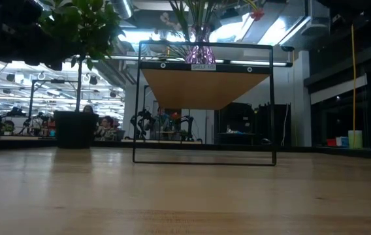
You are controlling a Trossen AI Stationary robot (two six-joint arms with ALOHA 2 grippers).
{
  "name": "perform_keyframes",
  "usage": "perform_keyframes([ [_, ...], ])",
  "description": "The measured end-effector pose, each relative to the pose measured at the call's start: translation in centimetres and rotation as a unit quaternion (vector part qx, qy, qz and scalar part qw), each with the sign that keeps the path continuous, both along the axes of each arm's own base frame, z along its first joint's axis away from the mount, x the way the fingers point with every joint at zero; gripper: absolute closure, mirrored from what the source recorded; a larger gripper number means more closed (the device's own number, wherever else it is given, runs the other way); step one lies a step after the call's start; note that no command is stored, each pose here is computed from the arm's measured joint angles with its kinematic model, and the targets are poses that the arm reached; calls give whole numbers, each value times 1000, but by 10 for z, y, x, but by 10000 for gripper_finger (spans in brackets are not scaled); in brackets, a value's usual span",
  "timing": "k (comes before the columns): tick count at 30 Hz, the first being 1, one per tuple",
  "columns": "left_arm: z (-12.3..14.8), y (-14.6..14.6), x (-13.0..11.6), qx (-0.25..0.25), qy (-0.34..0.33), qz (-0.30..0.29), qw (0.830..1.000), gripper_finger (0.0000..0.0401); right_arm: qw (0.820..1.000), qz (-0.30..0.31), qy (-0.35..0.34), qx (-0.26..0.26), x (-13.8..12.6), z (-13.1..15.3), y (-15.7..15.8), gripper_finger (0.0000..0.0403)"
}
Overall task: Pick and place flowers into a vace then onto a shelf
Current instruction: Return to Home Position
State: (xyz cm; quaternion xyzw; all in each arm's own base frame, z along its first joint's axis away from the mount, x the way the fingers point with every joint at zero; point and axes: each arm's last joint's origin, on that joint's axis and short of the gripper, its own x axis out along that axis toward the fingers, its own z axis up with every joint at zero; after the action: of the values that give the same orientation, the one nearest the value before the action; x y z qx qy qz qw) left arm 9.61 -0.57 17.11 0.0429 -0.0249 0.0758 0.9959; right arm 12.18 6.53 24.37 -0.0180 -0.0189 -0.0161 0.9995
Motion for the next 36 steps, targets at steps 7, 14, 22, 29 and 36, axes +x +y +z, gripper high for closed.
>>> perform_keyframes([
  [7, -1, 0, 1, -1, 4, 1, 1000, 399, 1000, 19, 7, 10, -2, -10, -1, 394],
  [14, 0, 5, 0, 9, 4, 27, 1000, 399, 999, 21, -24, 1, -6, -37, -3, 394],
  [22, -1, 10, 1, -1, 5, 35, 999, 398, 998, 31, -53, -17, -16, -60, -9, 399],
  [29, -2, 10, 1, -27, 5, 20, 999, 398, 997, 30, -60, -48, -24, -58, -15, 399],
  [36, -2, 10, 1, -53, 0, 19, 998, 399, 996, 41, -61, -56, -33, -60, -21, 400],
])
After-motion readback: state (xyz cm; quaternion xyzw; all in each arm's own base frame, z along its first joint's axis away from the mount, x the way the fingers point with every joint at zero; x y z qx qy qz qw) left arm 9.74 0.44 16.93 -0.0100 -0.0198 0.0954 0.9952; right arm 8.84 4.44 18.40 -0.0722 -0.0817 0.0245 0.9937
